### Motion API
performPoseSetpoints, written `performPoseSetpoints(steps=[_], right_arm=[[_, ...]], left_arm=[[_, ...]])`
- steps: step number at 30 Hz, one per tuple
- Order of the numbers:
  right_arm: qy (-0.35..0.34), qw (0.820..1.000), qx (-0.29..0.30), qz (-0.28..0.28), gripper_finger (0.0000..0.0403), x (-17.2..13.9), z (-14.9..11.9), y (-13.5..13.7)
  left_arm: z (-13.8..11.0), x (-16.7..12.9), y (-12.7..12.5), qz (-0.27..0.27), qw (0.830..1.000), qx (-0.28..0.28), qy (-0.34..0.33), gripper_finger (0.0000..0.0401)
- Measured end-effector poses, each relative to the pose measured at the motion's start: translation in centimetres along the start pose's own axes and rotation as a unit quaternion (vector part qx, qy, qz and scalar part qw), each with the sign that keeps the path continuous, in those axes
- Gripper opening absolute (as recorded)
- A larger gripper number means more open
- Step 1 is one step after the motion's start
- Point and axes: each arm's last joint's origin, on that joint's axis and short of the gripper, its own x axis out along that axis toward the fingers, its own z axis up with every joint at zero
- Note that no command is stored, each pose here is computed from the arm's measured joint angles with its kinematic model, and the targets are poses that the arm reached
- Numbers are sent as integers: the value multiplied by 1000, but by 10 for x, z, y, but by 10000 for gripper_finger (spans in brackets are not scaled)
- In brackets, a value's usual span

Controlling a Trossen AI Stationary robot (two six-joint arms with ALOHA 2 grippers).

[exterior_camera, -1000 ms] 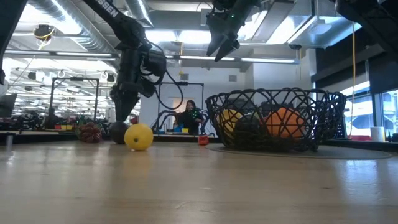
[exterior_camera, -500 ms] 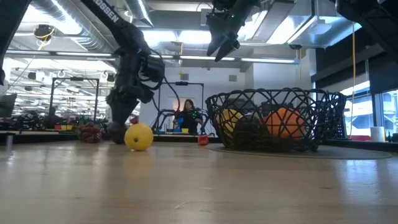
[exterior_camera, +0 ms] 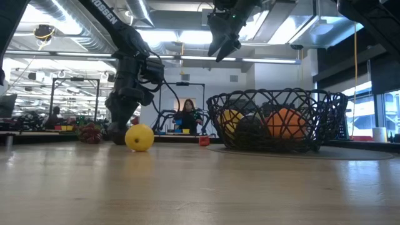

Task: Build produce basket
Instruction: Put the plum into the black wire basket

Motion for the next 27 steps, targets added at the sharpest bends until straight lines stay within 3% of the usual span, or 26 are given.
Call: performPoseSetpoints(steps=[7,19,27], right_arm=[[0,1000,1,0,344,0,0,0],[-1,1000,1,0,344,0,0,0],[0,1000,1,-1,344,-3,0,0]], left_arm=[[1,0,0,2,1000,4,-5,259],[1,0,0,4,1000,4,-6,205],[3,-5,0,8,1000,14,-22,197]])
